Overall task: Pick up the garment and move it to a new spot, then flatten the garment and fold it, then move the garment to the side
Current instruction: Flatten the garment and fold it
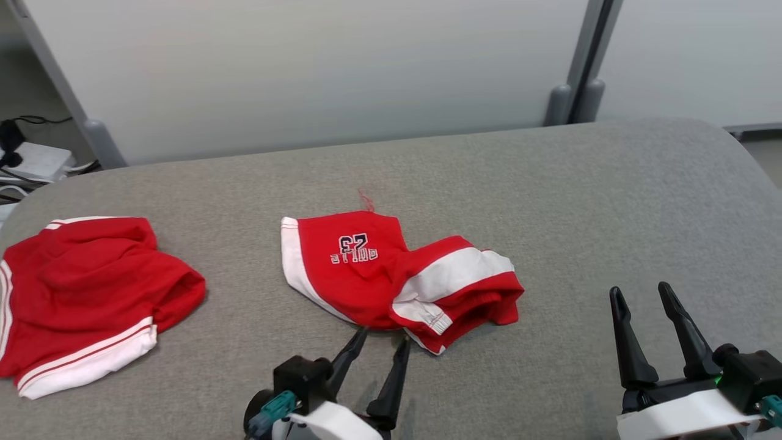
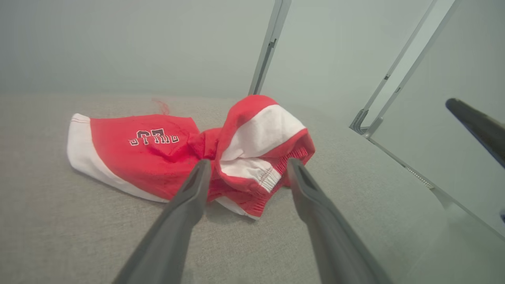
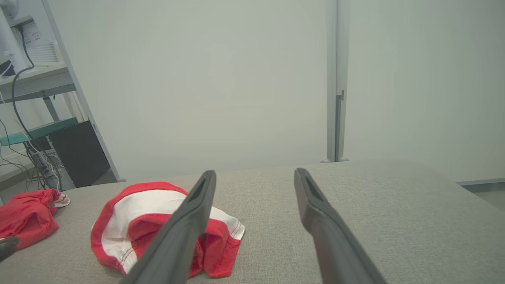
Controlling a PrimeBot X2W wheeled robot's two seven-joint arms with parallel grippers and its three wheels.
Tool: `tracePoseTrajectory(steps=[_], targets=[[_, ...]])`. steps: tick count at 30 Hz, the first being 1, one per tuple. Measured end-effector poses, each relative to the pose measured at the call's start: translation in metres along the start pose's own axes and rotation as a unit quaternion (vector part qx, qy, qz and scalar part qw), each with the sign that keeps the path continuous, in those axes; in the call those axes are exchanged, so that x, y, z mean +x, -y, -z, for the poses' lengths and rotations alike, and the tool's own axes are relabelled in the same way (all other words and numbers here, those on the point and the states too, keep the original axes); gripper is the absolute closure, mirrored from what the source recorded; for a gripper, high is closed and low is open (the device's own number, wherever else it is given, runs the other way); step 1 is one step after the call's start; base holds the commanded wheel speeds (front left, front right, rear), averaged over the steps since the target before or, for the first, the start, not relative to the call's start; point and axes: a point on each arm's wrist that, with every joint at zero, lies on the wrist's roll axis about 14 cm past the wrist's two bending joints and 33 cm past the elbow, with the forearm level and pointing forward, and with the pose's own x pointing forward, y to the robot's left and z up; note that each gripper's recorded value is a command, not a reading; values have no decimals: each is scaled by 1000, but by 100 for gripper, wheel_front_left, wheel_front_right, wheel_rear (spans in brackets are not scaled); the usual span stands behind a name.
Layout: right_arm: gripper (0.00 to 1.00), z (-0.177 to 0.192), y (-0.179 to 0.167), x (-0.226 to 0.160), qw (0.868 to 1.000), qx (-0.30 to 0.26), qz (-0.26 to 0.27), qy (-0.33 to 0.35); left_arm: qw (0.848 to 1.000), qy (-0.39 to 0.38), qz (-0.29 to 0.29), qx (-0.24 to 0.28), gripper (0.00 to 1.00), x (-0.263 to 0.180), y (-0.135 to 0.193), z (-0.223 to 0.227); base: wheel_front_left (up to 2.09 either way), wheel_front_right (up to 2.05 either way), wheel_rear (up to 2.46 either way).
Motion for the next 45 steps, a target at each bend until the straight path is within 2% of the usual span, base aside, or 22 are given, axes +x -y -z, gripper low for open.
tracePoseTrajectory(steps=[5, 14, 23, 40, 41, 42, 43, 44, 45], targets=[[0, 3, 12, -1, 1000, -4, 18, -6, 998, -48, 39, 1, 0, 14, 19, 21, 0, 0, 0], [0, 4, 24, 8, 999, -11, 35, -8, 990, -116, 81, 7, 0, 37, 35, 53, 0, 0, 0], [0, 7, 27, 17, 999, -14, 36, -12, 985, -157, 68, 21, 0, 53, 25, 73, 0, 0, 0], [0, 11, 25, 26, 999, -13, 29, -16, 984, -147, 58, 84, 0, 73, 15, 78, 0, 0, 0], [0, 11, 25, 26, 999, -14, 29, -16, 984, -143, 55, 87, 20, 75, 14, 77, 0, 0, 0], [0, 12, 25, 27, 999, -14, 28, -17, 985, -138, 55, 89, 50, 77, 13, 75, 0, 0, 0], [0, 12, 25, 27, 999, -14, 27, -18, 985, -135, 52, 92, 93, 78, 12, 72, 0, 0, 0], [0, 13, 24, 28, 999, -14, 25, -18, 986, -129, 51, 97, 100, 80, 11, 70, 0, 0, 0], [0, 13, 23, 29, 999, -14, 23, -19, 986, -125, 51, 99, 100, 80, 10, 67, 0, 0, 0]])
